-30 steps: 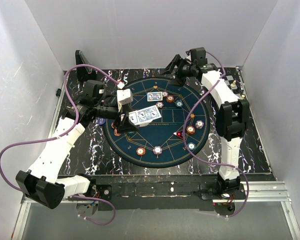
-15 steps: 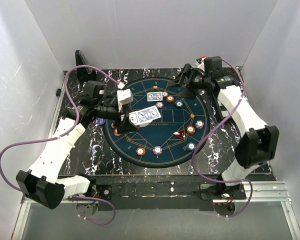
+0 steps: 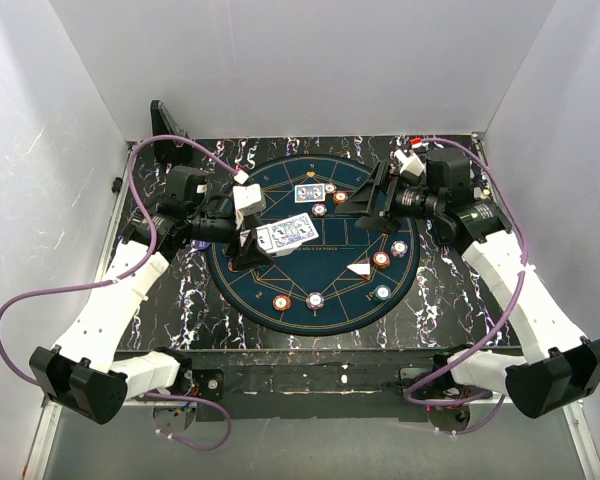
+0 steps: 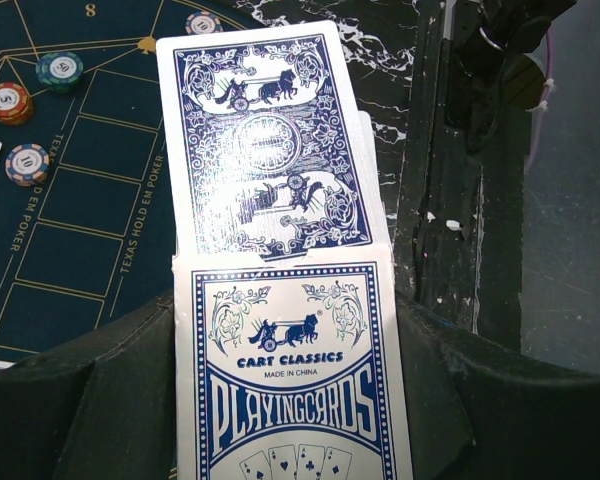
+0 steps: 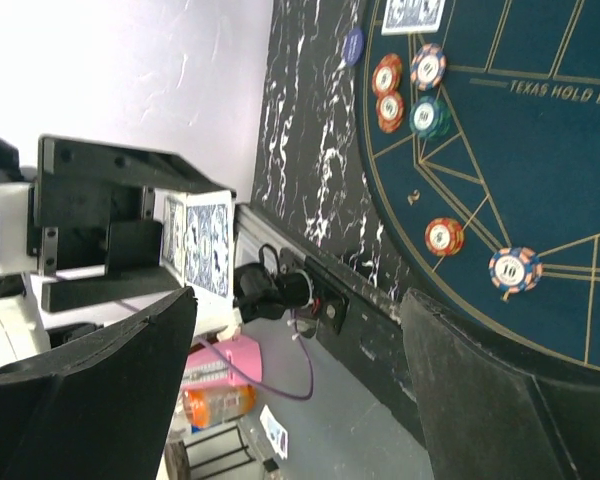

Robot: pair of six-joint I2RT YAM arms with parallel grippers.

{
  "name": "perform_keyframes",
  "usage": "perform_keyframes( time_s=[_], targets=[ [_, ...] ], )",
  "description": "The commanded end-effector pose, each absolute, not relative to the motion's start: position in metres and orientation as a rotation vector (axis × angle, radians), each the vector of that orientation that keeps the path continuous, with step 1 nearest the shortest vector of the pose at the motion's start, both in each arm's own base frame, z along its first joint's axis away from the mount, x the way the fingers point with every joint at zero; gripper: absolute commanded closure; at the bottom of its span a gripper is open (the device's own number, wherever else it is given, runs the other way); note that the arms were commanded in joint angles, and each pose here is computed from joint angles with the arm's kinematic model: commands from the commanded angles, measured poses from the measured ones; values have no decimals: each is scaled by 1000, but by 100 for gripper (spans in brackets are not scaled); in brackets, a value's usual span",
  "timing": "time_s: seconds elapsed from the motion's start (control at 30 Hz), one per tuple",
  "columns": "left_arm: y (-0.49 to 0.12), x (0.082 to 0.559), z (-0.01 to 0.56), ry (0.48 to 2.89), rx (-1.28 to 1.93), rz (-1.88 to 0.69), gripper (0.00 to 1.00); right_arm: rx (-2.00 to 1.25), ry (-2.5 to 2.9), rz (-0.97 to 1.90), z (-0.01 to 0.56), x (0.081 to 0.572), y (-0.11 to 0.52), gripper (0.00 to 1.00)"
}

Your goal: Distribute texas hold em gaming equipment

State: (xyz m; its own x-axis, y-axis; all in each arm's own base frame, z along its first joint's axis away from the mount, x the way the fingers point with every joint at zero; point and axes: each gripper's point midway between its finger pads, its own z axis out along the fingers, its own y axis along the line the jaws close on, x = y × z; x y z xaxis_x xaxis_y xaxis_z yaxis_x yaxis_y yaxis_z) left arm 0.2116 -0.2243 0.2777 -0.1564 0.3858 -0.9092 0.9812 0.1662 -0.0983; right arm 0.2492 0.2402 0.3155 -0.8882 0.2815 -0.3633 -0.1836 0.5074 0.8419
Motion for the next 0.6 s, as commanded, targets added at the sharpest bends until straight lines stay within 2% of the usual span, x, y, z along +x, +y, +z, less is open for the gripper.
perform_keyframes(
  time_s=[0.0,0.2,0.57],
  targets=[
    [-223,214,288,1619,1323,-936,62,21,2286,1446,322,225,251,10],
    [-223,217,282,1631,1316,-933,63,-35,2285,1539,319,201,276,9],
    [-219,207,284,1610,1341,-920,63,-99,2290,1559,324,197,315,8]
  ],
)
